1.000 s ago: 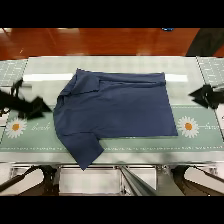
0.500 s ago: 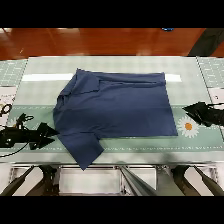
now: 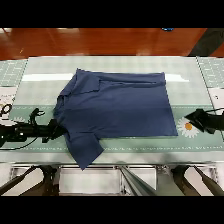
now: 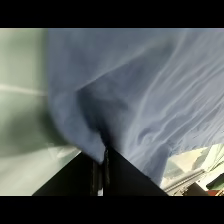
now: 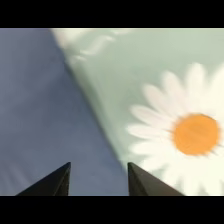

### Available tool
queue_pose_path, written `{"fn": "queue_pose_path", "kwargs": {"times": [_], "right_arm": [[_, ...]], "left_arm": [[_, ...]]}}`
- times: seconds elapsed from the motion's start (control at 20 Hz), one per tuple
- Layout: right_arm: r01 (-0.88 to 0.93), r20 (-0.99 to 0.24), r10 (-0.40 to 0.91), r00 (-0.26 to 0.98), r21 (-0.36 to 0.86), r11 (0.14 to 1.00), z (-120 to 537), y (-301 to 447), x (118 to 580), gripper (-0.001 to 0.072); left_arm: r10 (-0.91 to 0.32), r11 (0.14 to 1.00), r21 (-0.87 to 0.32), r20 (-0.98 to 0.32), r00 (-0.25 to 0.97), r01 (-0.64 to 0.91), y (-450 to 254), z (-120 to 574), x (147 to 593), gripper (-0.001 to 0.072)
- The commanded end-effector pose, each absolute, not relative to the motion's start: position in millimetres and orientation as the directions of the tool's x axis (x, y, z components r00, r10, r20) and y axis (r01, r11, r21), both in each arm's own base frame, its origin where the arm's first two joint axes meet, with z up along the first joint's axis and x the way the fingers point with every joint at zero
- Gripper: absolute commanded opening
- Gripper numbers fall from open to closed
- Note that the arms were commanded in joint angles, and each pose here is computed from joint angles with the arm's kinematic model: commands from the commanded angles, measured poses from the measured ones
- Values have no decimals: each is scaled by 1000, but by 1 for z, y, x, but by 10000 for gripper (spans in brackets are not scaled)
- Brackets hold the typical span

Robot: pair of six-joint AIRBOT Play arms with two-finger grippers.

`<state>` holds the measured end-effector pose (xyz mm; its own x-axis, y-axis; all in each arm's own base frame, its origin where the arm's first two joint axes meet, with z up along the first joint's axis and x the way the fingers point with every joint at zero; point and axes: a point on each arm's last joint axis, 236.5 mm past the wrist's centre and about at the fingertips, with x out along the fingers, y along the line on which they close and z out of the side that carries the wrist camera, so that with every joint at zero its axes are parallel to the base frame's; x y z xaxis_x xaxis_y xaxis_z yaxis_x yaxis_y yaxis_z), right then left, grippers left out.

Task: Fold the shirts.

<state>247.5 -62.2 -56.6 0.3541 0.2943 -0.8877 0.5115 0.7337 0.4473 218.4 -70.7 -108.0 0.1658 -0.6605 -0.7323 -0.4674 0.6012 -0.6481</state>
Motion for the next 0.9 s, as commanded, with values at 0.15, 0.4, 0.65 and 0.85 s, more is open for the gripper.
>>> {"fn": "queue_pose_path", "kwargs": {"times": [0.15, 0.4, 0.65, 0.85], "right_arm": [[584, -866, 495, 64, 435, 685, -99, -32, 200, 410], [595, -769, 628, 122, 563, 573, -111, -7, 225, 410], [463, -707, 679, 198, 678, 571, -106, 26, 267, 46], [208, -634, 719, 287, 773, 599, -20, 36, 332, 22]], "left_arm": [[-679, 607, -668, -718, 156, -431, -77, -107, 218, 21], [-682, 606, -669, -715, 151, -429, -78, -106, 217, 21], [-664, 616, -666, -726, 178, -421, -72, -105, 227, 21], [-657, 652, -721, -692, 299, -237, -56, -32, 286, 21]]}}
